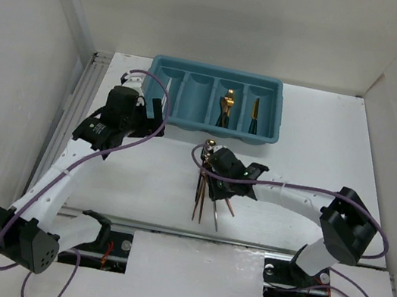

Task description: Sort the eating utensils into containers

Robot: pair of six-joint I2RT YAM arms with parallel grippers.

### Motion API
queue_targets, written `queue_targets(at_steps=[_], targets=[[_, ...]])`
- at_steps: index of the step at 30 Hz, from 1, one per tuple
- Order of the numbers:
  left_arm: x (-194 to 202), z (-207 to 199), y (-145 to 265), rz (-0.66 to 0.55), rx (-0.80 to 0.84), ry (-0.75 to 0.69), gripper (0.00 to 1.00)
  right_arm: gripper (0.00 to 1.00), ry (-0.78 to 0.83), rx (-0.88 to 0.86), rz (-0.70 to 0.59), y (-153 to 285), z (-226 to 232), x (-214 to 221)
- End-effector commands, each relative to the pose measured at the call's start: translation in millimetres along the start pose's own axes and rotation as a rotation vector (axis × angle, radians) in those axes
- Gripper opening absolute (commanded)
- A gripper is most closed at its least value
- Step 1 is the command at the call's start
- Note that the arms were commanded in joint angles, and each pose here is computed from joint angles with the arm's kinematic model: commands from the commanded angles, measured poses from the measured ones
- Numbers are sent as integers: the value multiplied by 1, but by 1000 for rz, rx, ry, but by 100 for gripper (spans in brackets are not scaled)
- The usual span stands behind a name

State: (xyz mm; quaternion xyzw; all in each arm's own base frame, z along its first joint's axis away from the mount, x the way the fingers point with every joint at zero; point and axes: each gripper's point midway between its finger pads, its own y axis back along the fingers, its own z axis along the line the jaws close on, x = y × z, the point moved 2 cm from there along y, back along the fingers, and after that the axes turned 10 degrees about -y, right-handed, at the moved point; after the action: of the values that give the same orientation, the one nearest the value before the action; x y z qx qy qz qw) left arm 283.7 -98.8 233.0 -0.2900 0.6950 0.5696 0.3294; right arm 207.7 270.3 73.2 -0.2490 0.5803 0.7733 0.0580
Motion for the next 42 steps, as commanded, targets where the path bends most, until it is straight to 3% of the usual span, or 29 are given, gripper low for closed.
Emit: queue_targets(at_steps=[1,12,15,20,25,29,34,37,42], targets=[[-4,0,4,-26,17,9,100,41,-51,-8,7,-2,9,12],[-9,1,9,-52,23,26,100,39,-30,90,44,-36,-3,20],[-9,4,9,-54,14,32,100,33,-24,115,77,-48,-7,28],[-9,7,11,-55,7,28,100,6,-54,118,43,-39,-11,28],[-8,8,9,-55,7,28,100,0,-50,132,-11,-25,-12,14],[-8,8,9,-55,7,28,100,0,-35,112,-103,4,3,-25],[-8,8,9,-55,6,18,100,0,-23,87,-347,85,26,-108],[-13,9,11,-75,8,-40,100,0,-67,104,-499,126,18,-161],[-47,8,14,-182,12,-161,100,0,-85,130,-684,161,-22,-235]])
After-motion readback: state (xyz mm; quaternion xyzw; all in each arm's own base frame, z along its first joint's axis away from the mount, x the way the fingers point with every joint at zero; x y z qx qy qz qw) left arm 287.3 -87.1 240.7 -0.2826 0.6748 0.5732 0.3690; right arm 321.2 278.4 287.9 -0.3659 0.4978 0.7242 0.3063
